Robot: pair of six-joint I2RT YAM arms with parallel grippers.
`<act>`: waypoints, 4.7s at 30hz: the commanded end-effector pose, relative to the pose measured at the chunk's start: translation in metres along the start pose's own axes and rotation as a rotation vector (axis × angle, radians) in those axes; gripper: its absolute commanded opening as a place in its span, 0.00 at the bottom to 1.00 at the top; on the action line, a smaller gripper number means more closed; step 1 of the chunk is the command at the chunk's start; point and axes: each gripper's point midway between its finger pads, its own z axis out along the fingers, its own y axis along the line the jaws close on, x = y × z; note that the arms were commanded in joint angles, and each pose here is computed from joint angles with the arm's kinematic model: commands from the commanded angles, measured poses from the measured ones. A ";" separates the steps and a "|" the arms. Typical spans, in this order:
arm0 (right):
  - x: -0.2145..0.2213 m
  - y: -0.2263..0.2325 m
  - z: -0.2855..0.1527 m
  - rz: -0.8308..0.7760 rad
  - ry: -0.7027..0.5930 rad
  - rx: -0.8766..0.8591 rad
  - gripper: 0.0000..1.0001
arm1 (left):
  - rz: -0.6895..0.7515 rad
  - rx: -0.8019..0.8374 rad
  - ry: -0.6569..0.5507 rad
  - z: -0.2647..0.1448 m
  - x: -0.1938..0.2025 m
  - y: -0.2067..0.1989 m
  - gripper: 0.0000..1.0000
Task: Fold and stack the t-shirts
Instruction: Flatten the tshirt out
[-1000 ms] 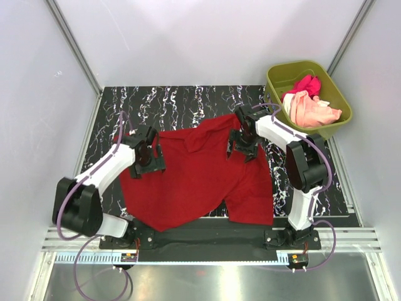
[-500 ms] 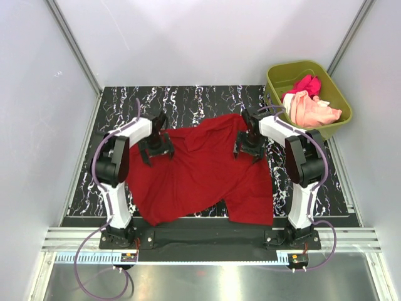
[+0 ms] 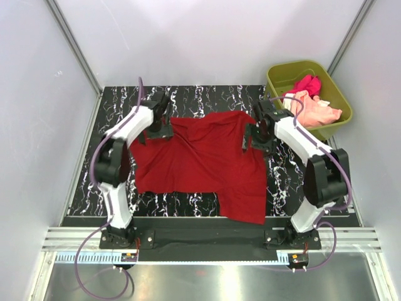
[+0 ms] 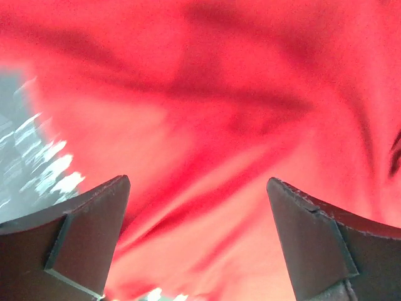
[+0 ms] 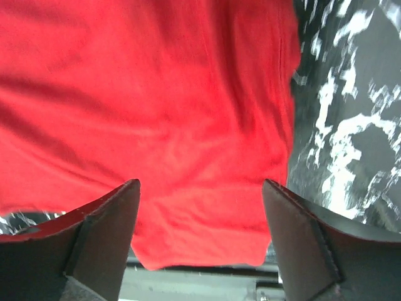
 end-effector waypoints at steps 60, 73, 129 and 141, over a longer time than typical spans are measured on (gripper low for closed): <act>0.056 0.018 0.015 0.120 0.146 -0.208 0.62 | 0.153 0.498 0.034 -0.075 0.107 -0.035 0.52; 0.068 0.010 0.002 0.152 0.117 -0.215 0.60 | -0.001 0.560 0.069 -0.039 0.110 -0.074 0.56; 0.073 0.000 -0.006 0.155 0.101 -0.206 0.57 | 0.047 0.439 -0.047 -0.064 0.073 -0.091 0.57; 0.074 0.002 -0.006 0.156 0.097 -0.224 0.56 | -0.107 0.413 0.117 -0.036 0.108 -0.095 0.51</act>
